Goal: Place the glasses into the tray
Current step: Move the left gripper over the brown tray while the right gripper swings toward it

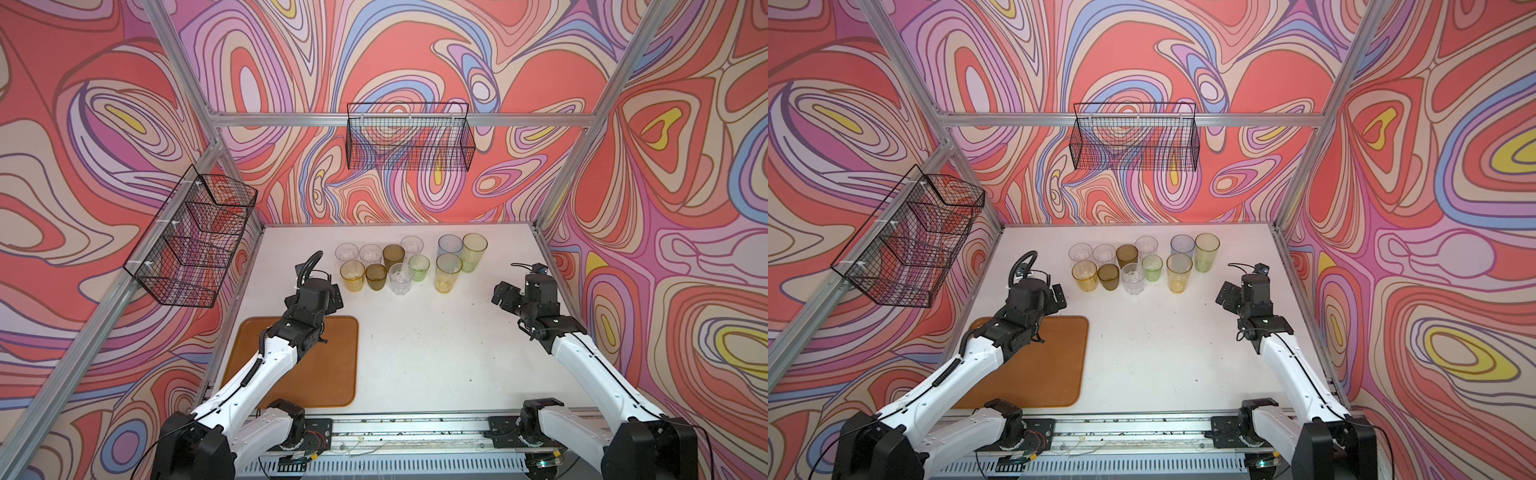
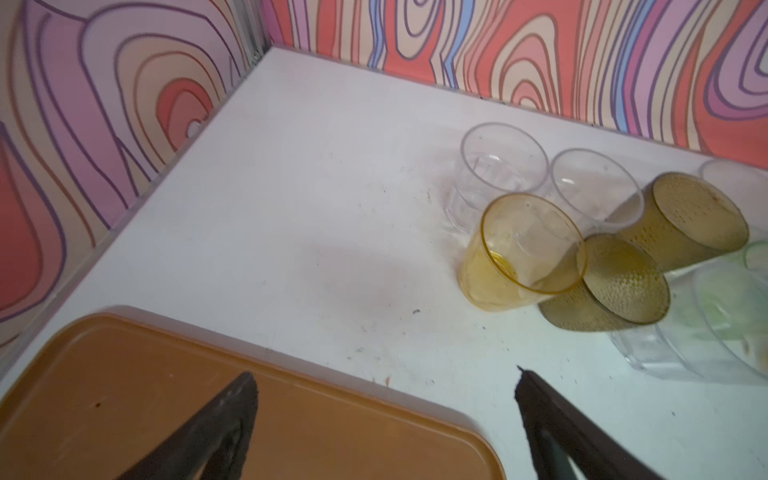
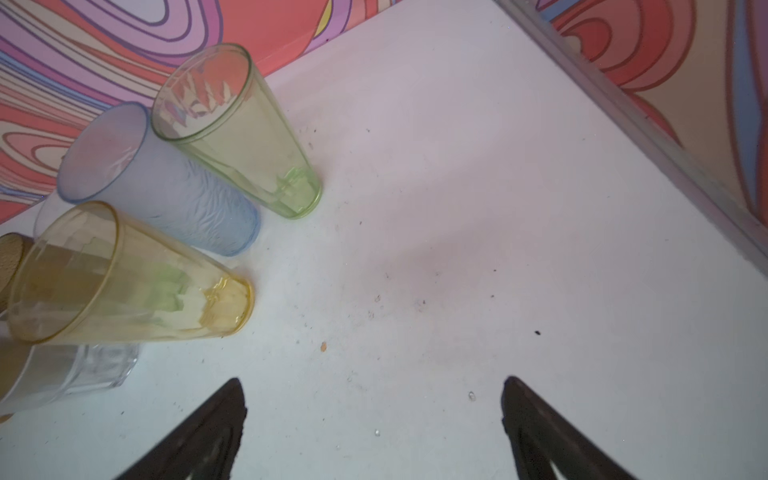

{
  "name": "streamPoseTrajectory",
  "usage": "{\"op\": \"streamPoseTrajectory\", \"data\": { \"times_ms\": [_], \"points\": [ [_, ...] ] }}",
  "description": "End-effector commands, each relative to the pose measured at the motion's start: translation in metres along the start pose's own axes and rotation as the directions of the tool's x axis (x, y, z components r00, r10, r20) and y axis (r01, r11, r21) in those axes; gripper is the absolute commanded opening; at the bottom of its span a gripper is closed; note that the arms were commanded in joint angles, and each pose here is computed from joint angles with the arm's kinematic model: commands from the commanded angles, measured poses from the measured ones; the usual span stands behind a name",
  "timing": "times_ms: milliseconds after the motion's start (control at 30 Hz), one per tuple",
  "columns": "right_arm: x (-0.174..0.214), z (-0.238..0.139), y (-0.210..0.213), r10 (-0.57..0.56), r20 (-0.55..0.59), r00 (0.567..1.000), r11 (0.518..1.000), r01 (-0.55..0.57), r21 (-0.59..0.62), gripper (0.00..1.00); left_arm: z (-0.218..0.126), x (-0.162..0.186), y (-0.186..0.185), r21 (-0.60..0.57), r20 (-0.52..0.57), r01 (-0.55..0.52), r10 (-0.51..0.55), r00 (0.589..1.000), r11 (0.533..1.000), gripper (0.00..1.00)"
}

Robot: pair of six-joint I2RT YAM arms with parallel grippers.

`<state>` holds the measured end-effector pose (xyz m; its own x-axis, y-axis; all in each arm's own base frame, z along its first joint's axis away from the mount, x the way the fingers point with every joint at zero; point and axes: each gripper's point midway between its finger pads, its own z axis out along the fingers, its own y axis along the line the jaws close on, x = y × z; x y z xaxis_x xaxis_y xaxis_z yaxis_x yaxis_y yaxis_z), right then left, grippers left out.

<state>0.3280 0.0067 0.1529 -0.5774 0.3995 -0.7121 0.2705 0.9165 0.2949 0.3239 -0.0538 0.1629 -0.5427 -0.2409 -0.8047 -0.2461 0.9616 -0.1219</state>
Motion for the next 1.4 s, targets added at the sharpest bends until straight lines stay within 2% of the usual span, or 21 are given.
{"op": "streamPoseTrajectory", "data": {
  "times_ms": [0, 300, 500, 667, 967, 1233, 1367],
  "points": [
    [0.01, -0.012, 0.028, 0.008, -0.1, 0.995, 0.989, -0.022, -0.145, 0.98, -0.004, 0.05, -0.01, 0.026, -0.2, -0.02, 0.025, 0.979, 0.999, 0.97],
    [0.026, -0.018, 0.049, 0.019, -0.202, 0.979, 0.963, -0.072, -0.259, 0.98, -0.004, 0.11, -0.057, 0.159, -0.339, 0.008, 0.047, 0.94, 0.987, 0.84],
    [0.036, -0.013, 0.051, 0.031, -0.243, 0.97, 0.959, -0.098, -0.267, 0.98, -0.001, 0.143, -0.074, 0.179, -0.412, 0.003, 0.072, 0.908, 0.984, 0.77],
    [0.041, -0.014, 0.053, 0.029, -0.264, 0.964, 0.953, -0.106, -0.285, 0.98, 0.002, 0.173, -0.073, 0.147, -0.481, -0.002, 0.073, 0.874, 0.989, 0.7],
    [0.059, -0.021, 0.051, 0.029, -0.314, 0.949, 0.947, -0.126, -0.295, 0.97, -0.001, 0.209, -0.092, 0.166, -0.504, -0.024, 0.106, 0.857, 0.986, 0.66],
    [0.074, -0.033, 0.044, 0.025, -0.345, 0.938, 0.951, -0.128, -0.281, 0.97, -0.014, 0.231, -0.147, 0.254, -0.484, -0.069, 0.188, 0.854, 0.965, 0.66],
    [0.076, -0.041, 0.044, 0.023, -0.353, 0.935, 0.948, -0.133, -0.289, 0.97, -0.015, 0.242, -0.178, 0.307, -0.496, -0.068, 0.22, 0.84, 0.949, 0.66]
  ]
}}
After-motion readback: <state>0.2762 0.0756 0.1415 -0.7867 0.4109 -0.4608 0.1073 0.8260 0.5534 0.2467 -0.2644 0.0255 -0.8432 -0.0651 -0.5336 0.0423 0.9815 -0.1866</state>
